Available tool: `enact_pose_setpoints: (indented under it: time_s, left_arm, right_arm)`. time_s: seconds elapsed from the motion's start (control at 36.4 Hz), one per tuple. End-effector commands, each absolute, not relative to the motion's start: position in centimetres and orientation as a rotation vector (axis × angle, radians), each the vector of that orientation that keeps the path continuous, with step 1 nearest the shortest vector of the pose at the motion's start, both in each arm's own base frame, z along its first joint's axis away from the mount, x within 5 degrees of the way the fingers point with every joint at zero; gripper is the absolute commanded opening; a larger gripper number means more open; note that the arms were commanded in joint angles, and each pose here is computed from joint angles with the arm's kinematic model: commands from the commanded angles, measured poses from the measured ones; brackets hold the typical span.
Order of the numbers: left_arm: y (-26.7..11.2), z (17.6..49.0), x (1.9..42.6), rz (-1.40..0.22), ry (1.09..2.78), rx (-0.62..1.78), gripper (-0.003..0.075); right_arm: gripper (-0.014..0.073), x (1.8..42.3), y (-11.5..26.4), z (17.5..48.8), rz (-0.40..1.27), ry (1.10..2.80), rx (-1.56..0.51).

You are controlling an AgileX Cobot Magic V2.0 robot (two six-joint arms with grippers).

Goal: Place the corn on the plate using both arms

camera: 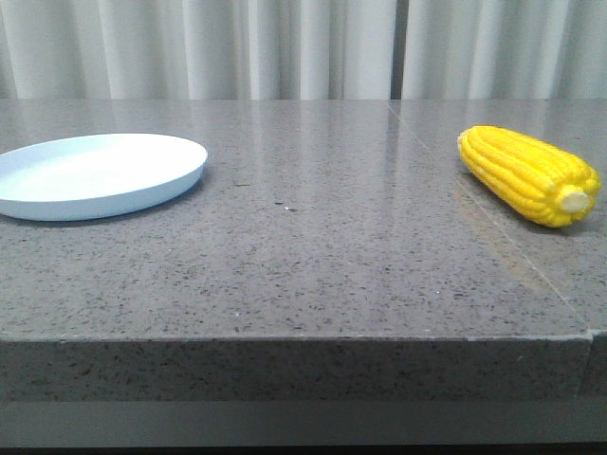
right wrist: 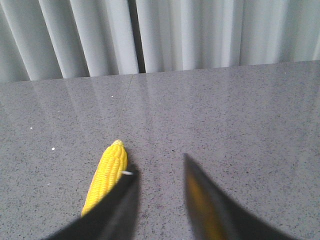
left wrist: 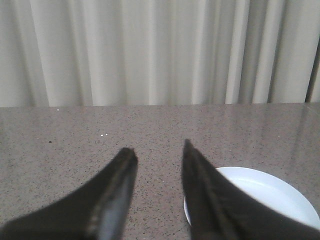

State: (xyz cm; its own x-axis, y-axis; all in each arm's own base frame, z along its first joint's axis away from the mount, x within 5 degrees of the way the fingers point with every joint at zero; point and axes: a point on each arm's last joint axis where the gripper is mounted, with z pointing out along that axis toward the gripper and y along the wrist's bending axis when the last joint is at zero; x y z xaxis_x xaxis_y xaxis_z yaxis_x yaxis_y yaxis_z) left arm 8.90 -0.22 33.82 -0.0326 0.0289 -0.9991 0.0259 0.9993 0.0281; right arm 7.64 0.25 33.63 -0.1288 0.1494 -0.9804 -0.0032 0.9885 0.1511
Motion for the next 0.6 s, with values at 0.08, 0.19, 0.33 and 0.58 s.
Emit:
enact_pose_setpoints:
  time_s: [0.08,0.19,0.33,0.58]
  left_arm:
    - [-0.2,35.5,8.9,0.0,1.513,0.036,0.0701]
    - [-0.2,35.4,8.9,0.0,1.516,0.036,0.0671]
    - [-0.2,35.5,8.9,0.0,1.512,0.036,0.0669]
    - [-0.3,36.3,11.8,-0.007,1.567,0.031,0.0669]
  right_arm:
    - [0.0648,7.7,0.1,35.3,0.116,1.609,0.108]
    - [0.0642,7.7,0.1,35.2,0.117,1.612,0.108]
    - [0.0642,7.7,0.1,35.2,0.117,1.612,0.108]
    - [0.0642,7.7,0.1,35.2,0.117,1.612,0.108]
